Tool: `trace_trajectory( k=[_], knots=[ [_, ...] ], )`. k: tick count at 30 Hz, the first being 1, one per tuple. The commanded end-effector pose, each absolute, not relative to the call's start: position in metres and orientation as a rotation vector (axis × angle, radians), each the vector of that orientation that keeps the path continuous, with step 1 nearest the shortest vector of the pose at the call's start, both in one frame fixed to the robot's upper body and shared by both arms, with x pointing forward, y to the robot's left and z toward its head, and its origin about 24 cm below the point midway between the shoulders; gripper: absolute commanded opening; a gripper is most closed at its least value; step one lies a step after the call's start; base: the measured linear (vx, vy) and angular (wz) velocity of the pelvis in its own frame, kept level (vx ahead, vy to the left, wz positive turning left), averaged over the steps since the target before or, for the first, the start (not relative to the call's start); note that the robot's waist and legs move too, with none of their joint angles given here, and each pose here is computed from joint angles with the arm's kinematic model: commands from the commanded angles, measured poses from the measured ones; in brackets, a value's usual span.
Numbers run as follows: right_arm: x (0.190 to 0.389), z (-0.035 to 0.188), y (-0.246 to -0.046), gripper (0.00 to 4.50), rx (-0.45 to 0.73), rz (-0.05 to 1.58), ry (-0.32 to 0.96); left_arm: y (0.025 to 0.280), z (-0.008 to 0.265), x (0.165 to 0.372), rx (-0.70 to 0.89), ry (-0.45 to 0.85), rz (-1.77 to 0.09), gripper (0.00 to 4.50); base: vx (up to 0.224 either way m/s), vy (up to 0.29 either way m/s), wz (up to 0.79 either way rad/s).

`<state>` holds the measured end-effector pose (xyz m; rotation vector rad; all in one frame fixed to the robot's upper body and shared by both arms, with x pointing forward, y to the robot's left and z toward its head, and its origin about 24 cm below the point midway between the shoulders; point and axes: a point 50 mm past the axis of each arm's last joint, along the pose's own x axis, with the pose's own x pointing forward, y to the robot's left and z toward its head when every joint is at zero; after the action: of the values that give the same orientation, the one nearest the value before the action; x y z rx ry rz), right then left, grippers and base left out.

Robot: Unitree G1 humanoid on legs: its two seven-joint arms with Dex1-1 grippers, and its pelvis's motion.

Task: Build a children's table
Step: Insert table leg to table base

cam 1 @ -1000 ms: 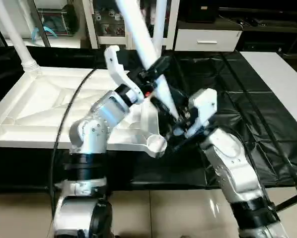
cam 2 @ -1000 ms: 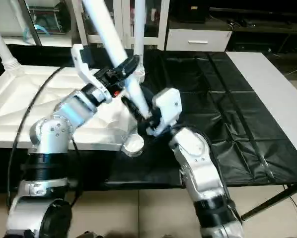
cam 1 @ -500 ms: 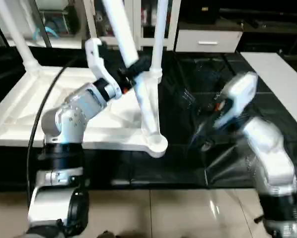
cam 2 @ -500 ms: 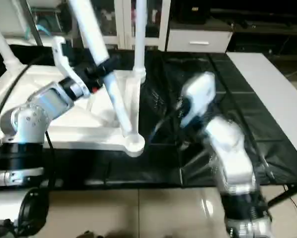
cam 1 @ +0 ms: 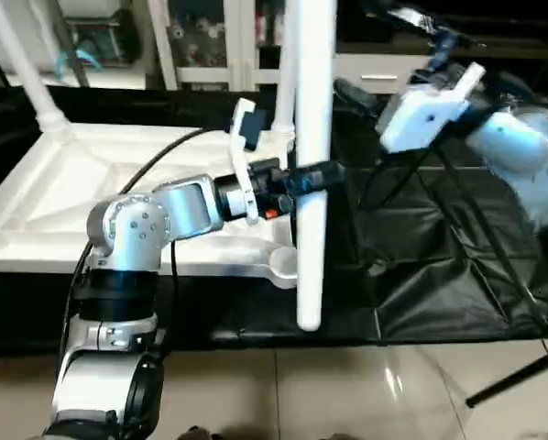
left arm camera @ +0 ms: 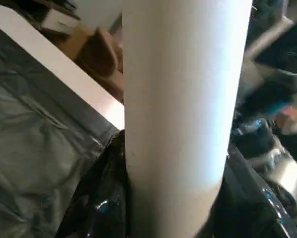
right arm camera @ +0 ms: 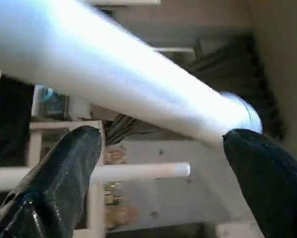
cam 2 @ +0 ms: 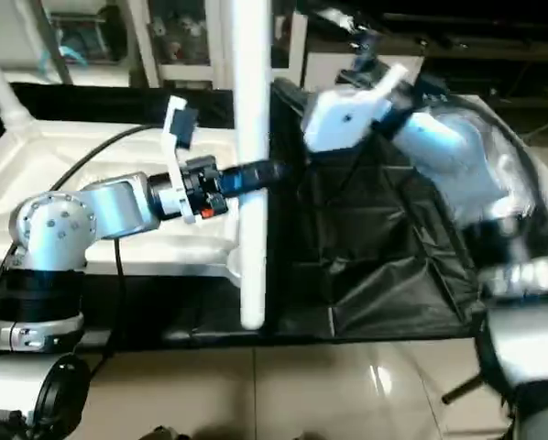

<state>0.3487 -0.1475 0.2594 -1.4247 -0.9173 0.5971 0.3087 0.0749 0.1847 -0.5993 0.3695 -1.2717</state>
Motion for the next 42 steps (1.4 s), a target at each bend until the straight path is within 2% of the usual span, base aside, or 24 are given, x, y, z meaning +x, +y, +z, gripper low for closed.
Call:
trace_trajectory(
  k=[1,6,10,11,15,21,25,26,34,42],
  knots=[
    [0.350,0.254,-0.145,4.33,-1.506,0.627,-0.956,0.072,0.191,0.301,-0.583,0.376,-1.333,1.68,0.000,0.000,0.00],
    [0.354,0.254,-0.138,4.33,-1.568,0.664,-1.062,0.064,0.184,0.289,-0.555,0.457,-1.388,1.68,0.000,0.000,0.00],
    [0.355,0.252,-0.137,4.33,-1.616,0.675,-1.091,0.063,0.181,0.284,-0.541,0.497,-1.411,1.68,0.000,0.000,0.00],
    [0.355,0.252,-0.137,4.33,-1.633,0.657,-1.136,0.063,0.179,0.282,-0.537,0.518,-1.419,1.68,0.000,0.000,0.00],
    [0.357,0.254,-0.139,4.33,-1.652,0.613,-1.204,0.063,0.177,0.280,-0.549,0.538,-1.423,1.68,0.000,0.000,0.00],
    [0.356,0.262,-0.143,4.33,-1.622,0.536,-1.319,0.065,0.178,0.283,-0.570,0.536,-1.411,1.67,0.000,0.000,0.00],
    [0.360,0.256,-0.143,4.33,-1.665,0.558,-1.285,0.065,0.177,0.282,-0.555,0.542,-1.413,1.67,0.000,0.000,0.00],
    [0.362,0.252,-0.145,4.05,-1.675,0.576,-1.271,0.065,0.177,0.282,-0.552,0.544,-1.415,1.67,0.000,0.000,0.00],
    [0.364,0.239,-0.147,3.55,-1.688,0.634,-1.253,0.063,0.176,0.280,-0.535,0.558,-1.425,1.67,0.000,0.000,0.00],
    [0.365,0.236,-0.145,3.55,-1.693,0.635,-1.283,0.061,0.172,0.275,-0.523,0.592,-1.445,1.67,0.000,0.000,0.00]
  ],
)
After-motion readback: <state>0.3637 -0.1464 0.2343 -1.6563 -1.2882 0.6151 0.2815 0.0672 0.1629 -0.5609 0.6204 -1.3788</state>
